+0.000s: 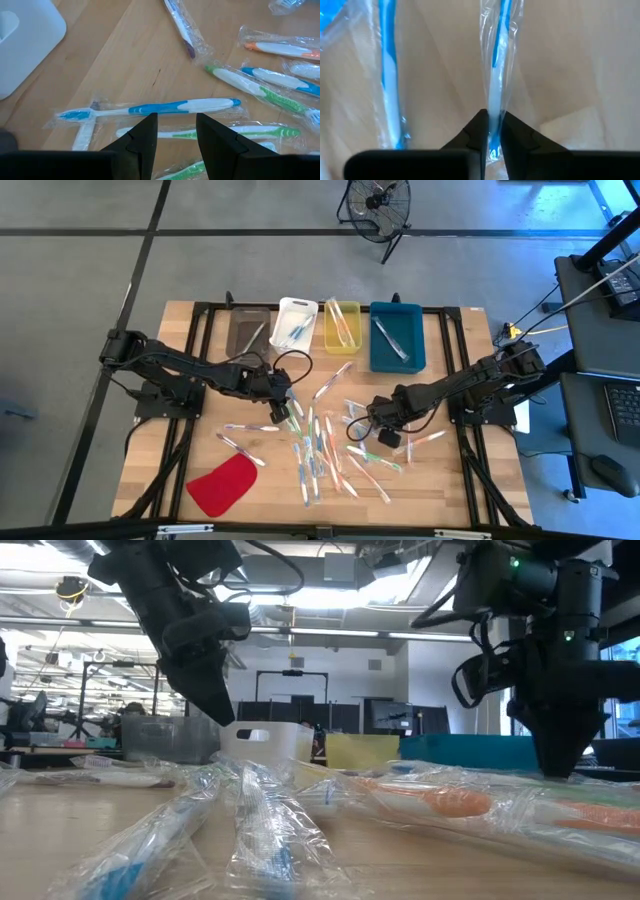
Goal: Pick & Place Toothbrushes
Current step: Put the blue toothbrush into the white bin
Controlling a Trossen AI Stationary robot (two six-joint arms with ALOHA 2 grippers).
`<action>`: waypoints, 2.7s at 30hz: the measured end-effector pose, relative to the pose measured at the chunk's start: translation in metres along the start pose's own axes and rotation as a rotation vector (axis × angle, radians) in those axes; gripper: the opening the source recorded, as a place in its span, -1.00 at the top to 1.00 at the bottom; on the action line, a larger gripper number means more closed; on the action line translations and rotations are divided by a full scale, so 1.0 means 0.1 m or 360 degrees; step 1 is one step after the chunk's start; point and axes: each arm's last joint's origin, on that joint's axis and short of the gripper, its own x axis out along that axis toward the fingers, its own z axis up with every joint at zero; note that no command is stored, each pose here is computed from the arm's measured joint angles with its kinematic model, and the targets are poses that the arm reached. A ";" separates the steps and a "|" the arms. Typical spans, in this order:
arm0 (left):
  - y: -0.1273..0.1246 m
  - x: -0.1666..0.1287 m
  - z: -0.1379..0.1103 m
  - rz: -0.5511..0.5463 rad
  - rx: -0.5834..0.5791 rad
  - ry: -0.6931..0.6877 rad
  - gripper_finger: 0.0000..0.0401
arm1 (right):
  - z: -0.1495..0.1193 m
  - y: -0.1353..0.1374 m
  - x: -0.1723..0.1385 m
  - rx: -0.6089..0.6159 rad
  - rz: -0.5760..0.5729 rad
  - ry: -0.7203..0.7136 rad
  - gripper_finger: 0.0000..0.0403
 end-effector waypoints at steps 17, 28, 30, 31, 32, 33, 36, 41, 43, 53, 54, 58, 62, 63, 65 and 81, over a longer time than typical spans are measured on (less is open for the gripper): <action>-0.06 -0.01 0.11 -0.0087 0.0017 -0.0177 0.35 | -0.10 -0.19 -0.28 -0.0064 -0.0327 -0.0174 0.85; -0.12 -0.04 0.26 -0.0161 0.0133 -0.0434 0.35 | -0.29 -0.41 -0.30 -0.0072 -0.0353 -0.0464 0.85; -0.13 -0.05 0.28 -0.0149 0.0188 -0.0477 0.35 | -0.32 -0.44 -0.27 -0.0039 -0.0300 -0.0543 0.86; -0.13 -0.05 0.29 -0.0149 0.0209 -0.0499 0.35 | -0.33 -0.46 -0.27 -0.0027 -0.0268 -0.0583 0.87; -0.13 -0.06 0.30 -0.0152 0.0225 -0.0517 0.35 | -0.33 -0.46 -0.26 -0.0016 -0.0237 -0.0622 0.88; -0.14 -0.06 0.31 -0.0154 0.0237 -0.0534 0.35 | -0.34 -0.47 -0.25 -0.0016 -0.0210 -0.0665 0.88; -0.15 -0.07 0.34 -0.0170 0.0250 -0.0592 0.35 | -0.32 -0.45 -0.21 -0.0025 -0.0119 -0.0805 0.88; -0.16 -0.09 0.38 -0.0178 0.0296 -0.0658 0.35 | -0.24 -0.39 -0.17 -0.0005 0.0030 -0.1068 0.86; -0.16 -0.09 0.39 -0.0180 0.0297 -0.0680 0.35 | -0.22 -0.38 -0.15 0.0024 0.0055 -0.1168 0.87; -0.06 -0.07 0.47 -0.0144 0.0227 -0.0718 0.19 | -0.03 -0.25 -0.07 0.0043 0.0168 -0.1478 0.87; -0.05 -0.07 0.47 -0.0142 0.0225 -0.0719 0.14 | 0.00 -0.23 -0.06 0.0043 0.0175 -0.1514 0.87; -0.04 -0.08 0.49 -0.0146 0.0214 -0.0737 -0.03 | 0.09 -0.18 -0.02 0.0084 0.0156 -0.1656 0.88; -0.05 -0.09 0.51 -0.0163 0.0192 -0.0789 -0.18 | 0.19 -0.18 0.02 0.0147 0.0171 -0.1771 0.86; -0.05 -0.10 0.53 -0.0170 0.0185 -0.0810 -0.20 | 0.21 -0.18 0.04 0.0157 0.0175 -0.1791 0.86; -0.06 -0.11 0.55 -0.0186 0.0173 -0.0851 -0.23 | 0.25 -0.18 0.05 0.0171 0.0185 -0.1836 0.86; -0.15 0.05 0.67 -0.0434 0.0075 -0.1049 -0.24 | 0.67 -0.13 -0.06 0.0090 0.0238 -0.2018 0.90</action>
